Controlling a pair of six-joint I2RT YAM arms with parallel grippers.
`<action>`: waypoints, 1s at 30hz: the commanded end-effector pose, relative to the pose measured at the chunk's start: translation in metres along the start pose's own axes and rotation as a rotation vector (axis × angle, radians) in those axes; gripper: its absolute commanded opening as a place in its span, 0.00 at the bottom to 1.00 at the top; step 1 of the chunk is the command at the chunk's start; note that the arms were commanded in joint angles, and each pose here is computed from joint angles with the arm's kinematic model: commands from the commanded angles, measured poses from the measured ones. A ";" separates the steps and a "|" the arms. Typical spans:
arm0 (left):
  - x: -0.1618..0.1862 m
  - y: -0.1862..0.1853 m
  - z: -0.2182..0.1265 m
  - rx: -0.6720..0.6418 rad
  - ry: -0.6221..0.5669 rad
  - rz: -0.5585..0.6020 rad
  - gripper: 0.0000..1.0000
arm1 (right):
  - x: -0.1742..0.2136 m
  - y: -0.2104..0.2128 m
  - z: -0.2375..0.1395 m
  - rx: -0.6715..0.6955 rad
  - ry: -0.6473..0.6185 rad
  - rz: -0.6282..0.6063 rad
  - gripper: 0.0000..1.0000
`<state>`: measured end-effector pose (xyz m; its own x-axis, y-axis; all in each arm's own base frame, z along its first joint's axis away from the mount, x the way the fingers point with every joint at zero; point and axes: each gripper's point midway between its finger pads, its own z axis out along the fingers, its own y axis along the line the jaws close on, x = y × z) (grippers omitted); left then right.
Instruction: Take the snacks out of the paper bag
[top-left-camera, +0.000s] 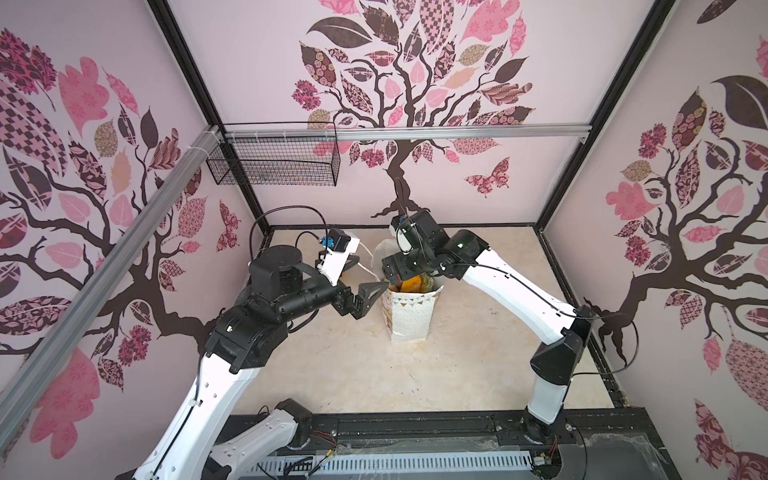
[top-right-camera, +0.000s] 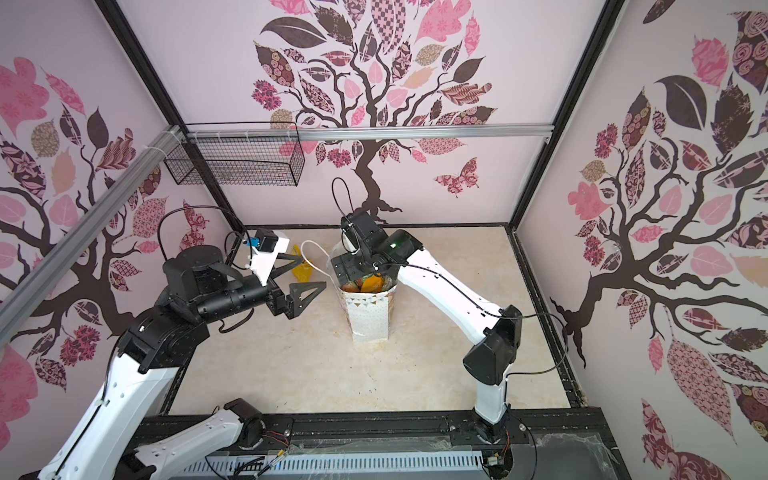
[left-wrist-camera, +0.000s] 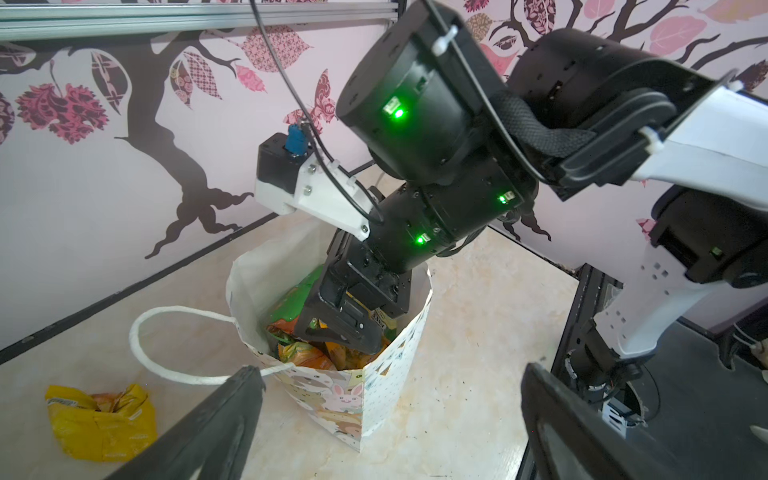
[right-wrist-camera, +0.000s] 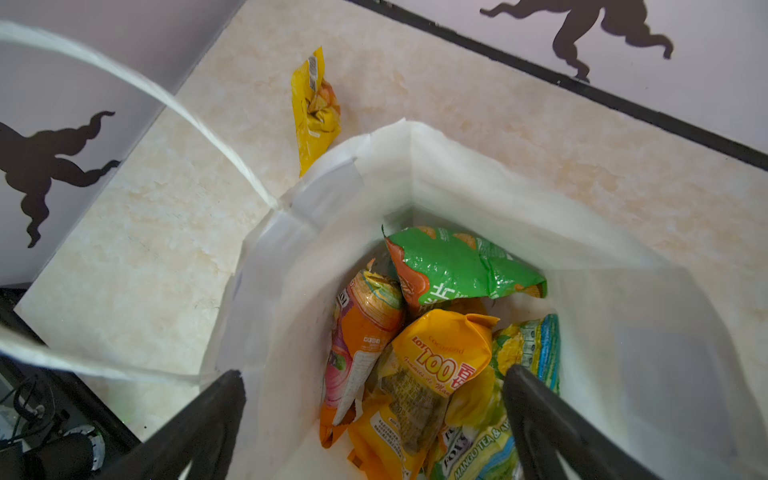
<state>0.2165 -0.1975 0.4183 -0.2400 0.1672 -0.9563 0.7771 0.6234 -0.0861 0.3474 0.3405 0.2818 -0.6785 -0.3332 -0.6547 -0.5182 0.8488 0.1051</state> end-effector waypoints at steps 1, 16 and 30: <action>-0.013 -0.008 -0.018 0.004 -0.030 0.072 0.99 | 0.015 -0.005 0.016 -0.001 0.092 0.022 1.00; 0.001 0.006 -0.015 -0.073 0.023 0.078 0.99 | 0.053 -0.023 0.076 0.044 0.225 0.057 1.00; 0.002 0.005 -0.012 -0.057 0.016 0.054 0.99 | 0.102 -0.033 0.121 0.080 0.313 0.063 0.99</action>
<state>0.2153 -0.1843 0.4108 -0.2304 0.2377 -0.9436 0.7501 0.6611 -0.0166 0.3608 0.3332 0.1510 -0.8094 -0.3796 -0.4480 -0.4604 0.8838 0.0831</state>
